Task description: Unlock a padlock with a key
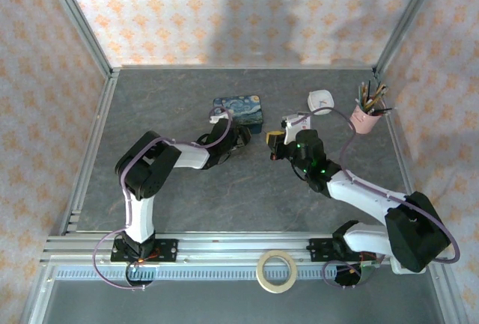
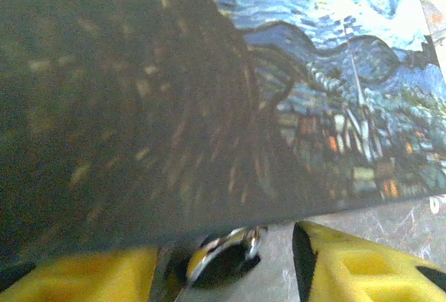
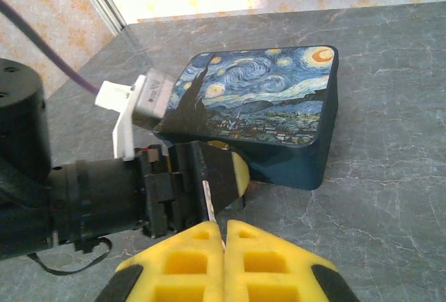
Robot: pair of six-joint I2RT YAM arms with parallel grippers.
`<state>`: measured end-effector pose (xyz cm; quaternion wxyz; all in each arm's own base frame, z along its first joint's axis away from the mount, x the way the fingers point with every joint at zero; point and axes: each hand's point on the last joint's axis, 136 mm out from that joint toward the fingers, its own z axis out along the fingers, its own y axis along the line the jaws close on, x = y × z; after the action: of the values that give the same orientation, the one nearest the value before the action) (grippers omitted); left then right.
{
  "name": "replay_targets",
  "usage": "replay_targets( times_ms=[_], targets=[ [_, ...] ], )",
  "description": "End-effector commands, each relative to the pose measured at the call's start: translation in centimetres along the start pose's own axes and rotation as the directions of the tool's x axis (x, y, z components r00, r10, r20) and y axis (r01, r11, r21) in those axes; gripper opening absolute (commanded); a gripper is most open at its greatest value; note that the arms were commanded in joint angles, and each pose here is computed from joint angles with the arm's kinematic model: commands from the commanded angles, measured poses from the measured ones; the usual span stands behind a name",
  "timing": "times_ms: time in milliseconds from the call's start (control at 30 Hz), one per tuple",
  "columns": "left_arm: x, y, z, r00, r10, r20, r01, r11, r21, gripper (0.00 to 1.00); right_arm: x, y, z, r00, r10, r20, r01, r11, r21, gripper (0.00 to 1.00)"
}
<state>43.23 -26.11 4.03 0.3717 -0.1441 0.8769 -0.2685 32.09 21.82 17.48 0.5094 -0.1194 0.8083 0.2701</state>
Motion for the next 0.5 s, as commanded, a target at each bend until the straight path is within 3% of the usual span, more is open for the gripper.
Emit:
replay_targets(
  times_ms=[0, 367, 467],
  targets=[
    [1.0, 1.5, 1.5, 1.0, 0.011, -0.019, -0.012, 0.998, -0.061, 0.49, -1.0, -0.5, -0.5, 0.999, -0.014, 0.045, 0.013, 1.0, 0.025, 0.0],
    [1.2, 2.0, 1.6, 0.997, -0.065, -0.03, 0.065, 0.998, -0.005, 0.1, -0.3, -1.2, -0.1, 0.999, 0.005, 0.033, -0.006, 0.999, 0.042, 0.0],
    [0.7, 1.5, 0.8, 0.994, -0.108, -0.027, 0.109, 0.993, 0.042, 0.06, 0.2, -1.5, 0.0, 0.999, 0.025, 0.027, -0.026, 0.999, 0.043, 0.0]
  ],
)
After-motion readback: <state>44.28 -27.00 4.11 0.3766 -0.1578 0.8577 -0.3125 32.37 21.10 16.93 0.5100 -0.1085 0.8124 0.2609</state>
